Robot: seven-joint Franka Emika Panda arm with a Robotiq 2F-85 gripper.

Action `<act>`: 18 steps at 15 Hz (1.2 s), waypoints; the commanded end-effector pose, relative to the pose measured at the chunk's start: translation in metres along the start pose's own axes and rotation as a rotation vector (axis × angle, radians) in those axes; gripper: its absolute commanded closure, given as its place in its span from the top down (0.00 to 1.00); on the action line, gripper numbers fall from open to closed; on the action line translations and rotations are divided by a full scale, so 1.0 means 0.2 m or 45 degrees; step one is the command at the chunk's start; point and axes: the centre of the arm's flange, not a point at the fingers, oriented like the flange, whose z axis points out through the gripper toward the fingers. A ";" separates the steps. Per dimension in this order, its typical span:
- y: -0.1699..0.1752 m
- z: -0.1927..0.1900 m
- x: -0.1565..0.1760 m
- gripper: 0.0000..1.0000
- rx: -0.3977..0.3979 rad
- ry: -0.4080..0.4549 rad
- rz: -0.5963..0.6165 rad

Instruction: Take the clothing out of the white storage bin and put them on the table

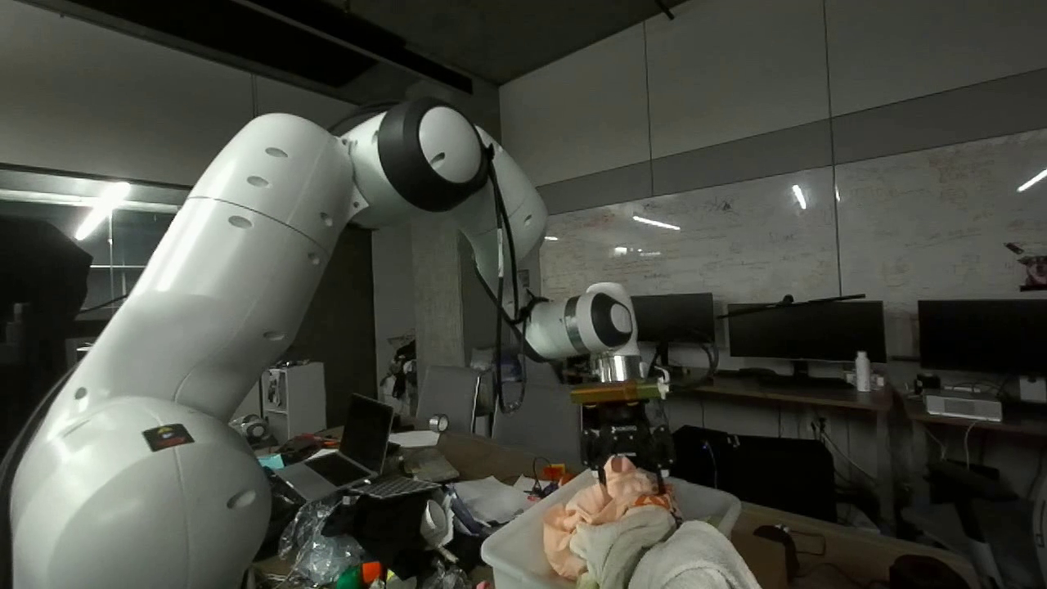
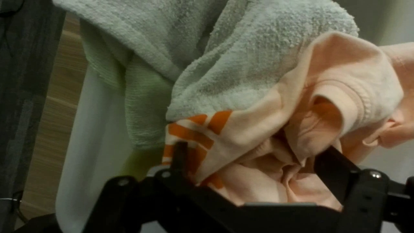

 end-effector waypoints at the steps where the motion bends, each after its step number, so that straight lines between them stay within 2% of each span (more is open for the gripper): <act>1: 0.08 0.04 -0.09 1.00 0.088 0.064 -0.032; 7: 0.11 0.09 -0.10 1.00 0.224 0.149 0.000; 11: 0.07 0.10 -0.09 1.00 0.278 0.142 0.039; 12: 0.06 0.11 -0.09 0.75 0.286 0.137 0.041; 13: 0.05 0.11 -0.09 0.74 0.292 0.130 0.037; 16: 0.05 0.11 -0.08 0.49 0.301 0.115 0.053; 18: 0.06 0.10 -0.08 0.35 0.309 0.111 0.060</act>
